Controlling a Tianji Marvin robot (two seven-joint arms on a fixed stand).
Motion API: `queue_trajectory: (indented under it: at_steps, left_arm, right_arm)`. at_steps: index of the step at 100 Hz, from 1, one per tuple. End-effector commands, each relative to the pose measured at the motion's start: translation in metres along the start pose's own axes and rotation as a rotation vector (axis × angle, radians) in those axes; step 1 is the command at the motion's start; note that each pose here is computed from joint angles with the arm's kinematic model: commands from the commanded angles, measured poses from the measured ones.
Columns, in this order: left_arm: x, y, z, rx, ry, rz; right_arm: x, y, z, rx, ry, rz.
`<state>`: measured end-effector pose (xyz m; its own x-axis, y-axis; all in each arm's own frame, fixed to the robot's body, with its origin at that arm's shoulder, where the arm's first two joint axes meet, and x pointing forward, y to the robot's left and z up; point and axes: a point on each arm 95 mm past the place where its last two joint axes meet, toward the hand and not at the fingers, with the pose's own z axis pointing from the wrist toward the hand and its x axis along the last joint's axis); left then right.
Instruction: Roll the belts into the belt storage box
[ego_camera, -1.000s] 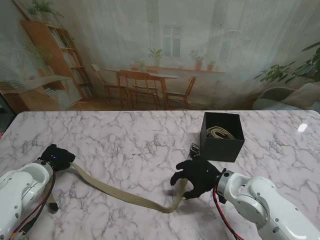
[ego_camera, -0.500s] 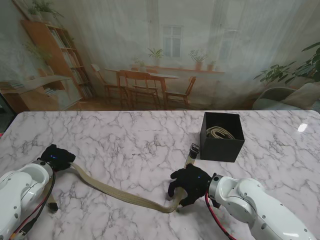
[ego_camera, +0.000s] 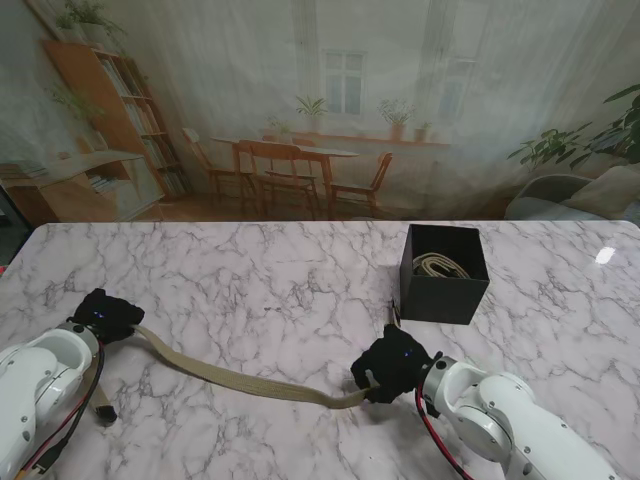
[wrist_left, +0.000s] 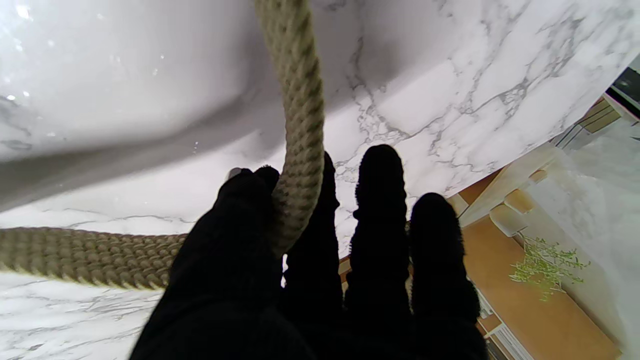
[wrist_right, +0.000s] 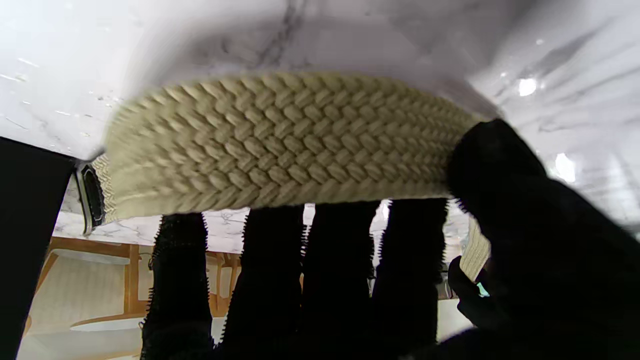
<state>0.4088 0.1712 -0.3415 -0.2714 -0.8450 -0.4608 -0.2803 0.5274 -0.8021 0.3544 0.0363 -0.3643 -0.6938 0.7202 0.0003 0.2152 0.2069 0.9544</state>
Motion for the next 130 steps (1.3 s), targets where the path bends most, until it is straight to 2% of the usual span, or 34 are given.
queue_trajectory:
  at_steps: [1, 11, 18, 24, 30, 39, 52, 64, 76, 81, 104, 117, 130]
  left_arm:
    - [-0.002, 0.002, -0.002, -0.009, -0.01, 0.005]
    - [-0.005, 0.003, -0.003, -0.006, -0.021, 0.007]
    - [-0.007, 0.003, -0.004, -0.005, -0.028, 0.01]
    - [-0.007, 0.004, -0.004, -0.007, -0.032, 0.01]
    - [-0.008, 0.005, -0.003, -0.011, -0.036, 0.013]
    - [-0.008, 0.006, -0.003, -0.017, -0.038, 0.013]
    - [-0.007, 0.006, -0.002, -0.021, -0.038, 0.011]
    - [-0.007, 0.005, -0.002, -0.016, -0.037, 0.01]
    - [-0.009, 0.004, -0.001, -0.011, -0.041, 0.01]
    - [-0.009, 0.003, -0.001, -0.009, -0.043, 0.011]
    - [-0.011, 0.005, -0.001, -0.003, -0.068, 0.01]
    - [-0.013, 0.007, -0.001, -0.011, -0.076, 0.005]
    - [-0.012, 0.01, 0.001, -0.023, -0.075, 0.0]
  right_arm:
    - [0.008, 0.0, -0.005, 0.013, -0.013, 0.027]
    - [0.015, 0.001, -0.013, 0.053, -0.028, 0.104]
    - [0.019, 0.002, -0.02, 0.12, -0.012, 0.168]
    - [0.021, 0.003, -0.025, 0.143, 0.008, 0.233]
    - [0.02, 0.004, -0.028, 0.138, 0.019, 0.278]
    - [0.019, 0.007, -0.031, 0.086, 0.012, 0.299]
    - [0.01, 0.014, -0.034, -0.084, -0.025, 0.263]
    - [-0.002, 0.018, -0.044, -0.141, -0.07, 0.159]
    - [-0.018, 0.017, -0.059, -0.081, -0.127, -0.025]
    - [-0.023, 0.015, -0.065, -0.05, -0.148, -0.063]
    - [-0.033, 0.003, -0.08, 0.1, -0.179, -0.055]
    - [-0.035, -0.003, -0.076, 0.127, -0.172, -0.065]
    - [-0.035, -0.009, -0.063, 0.129, -0.153, -0.083]
